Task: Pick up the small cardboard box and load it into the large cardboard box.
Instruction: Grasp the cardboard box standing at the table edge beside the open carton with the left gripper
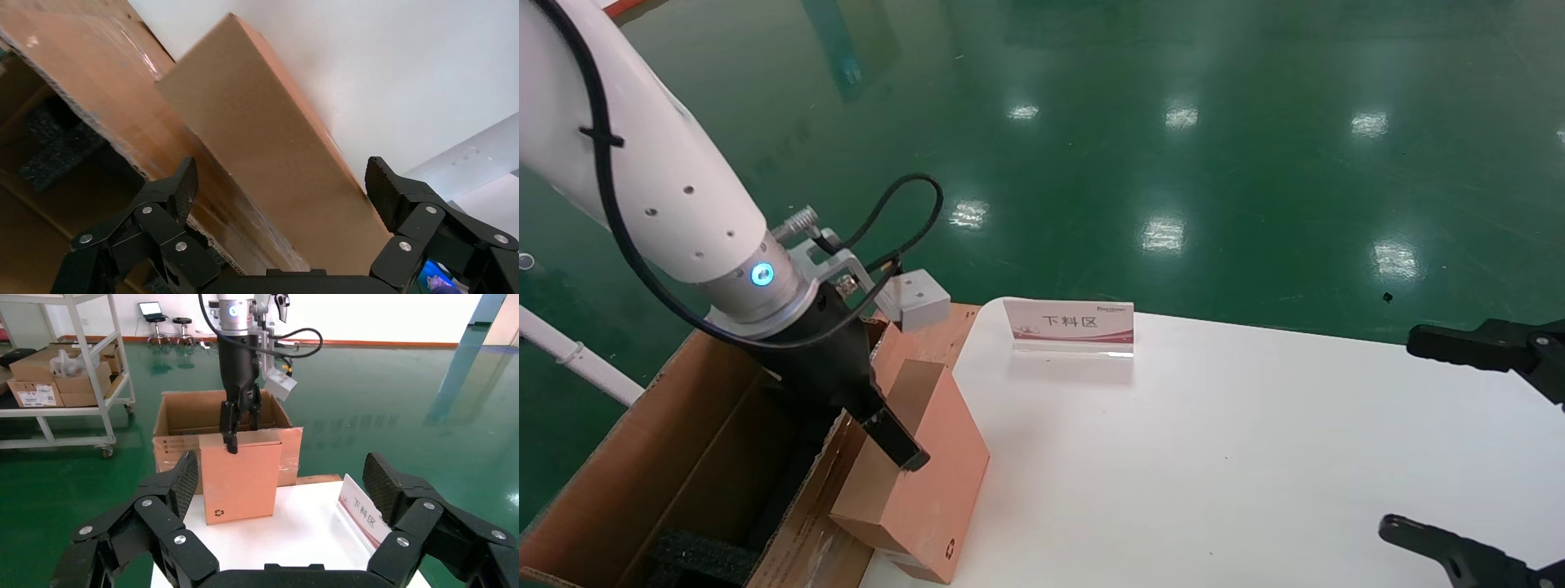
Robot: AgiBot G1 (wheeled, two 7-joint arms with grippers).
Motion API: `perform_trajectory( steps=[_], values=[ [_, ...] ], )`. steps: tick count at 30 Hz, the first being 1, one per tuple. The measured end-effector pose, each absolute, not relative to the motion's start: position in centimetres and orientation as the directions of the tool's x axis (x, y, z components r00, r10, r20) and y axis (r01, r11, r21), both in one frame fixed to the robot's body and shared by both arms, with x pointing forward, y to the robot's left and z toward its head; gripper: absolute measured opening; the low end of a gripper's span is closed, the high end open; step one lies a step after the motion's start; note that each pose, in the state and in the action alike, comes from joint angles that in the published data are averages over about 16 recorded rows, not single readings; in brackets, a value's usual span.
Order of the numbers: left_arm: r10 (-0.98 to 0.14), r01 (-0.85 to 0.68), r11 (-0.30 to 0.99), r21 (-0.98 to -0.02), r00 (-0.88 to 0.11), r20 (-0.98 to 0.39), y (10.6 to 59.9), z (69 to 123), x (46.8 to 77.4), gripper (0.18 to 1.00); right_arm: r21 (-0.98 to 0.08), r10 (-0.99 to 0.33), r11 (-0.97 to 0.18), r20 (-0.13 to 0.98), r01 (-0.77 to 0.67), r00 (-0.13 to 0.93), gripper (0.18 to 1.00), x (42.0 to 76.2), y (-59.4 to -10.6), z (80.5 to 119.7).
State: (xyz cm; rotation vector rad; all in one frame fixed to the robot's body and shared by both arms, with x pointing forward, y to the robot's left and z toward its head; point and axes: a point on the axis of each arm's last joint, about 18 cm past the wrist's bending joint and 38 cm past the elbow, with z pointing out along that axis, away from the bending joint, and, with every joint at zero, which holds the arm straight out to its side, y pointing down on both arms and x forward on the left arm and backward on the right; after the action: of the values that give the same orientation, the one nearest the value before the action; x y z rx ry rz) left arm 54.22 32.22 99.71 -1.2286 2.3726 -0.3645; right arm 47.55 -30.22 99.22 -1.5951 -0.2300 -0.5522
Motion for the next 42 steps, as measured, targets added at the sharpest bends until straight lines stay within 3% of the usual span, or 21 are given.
perform_trajectory(
  steps=[29,42],
  values=[
    [-0.824,-0.731,0.566,-0.381,-0.501,-0.265,32.5,97.1,55.1,0.999,-0.879,-0.179,-0.112,0.477,0.464,0.860,1.000,47.6,-30.2,99.2],
    [-0.824,-0.729,0.566,-0.384,-0.501,-0.264,32.5,97.3,55.0,0.924,-0.879,-0.179,-0.112,0.477,0.464,0.860,0.955,47.6,-30.2,99.2]
  ],
)
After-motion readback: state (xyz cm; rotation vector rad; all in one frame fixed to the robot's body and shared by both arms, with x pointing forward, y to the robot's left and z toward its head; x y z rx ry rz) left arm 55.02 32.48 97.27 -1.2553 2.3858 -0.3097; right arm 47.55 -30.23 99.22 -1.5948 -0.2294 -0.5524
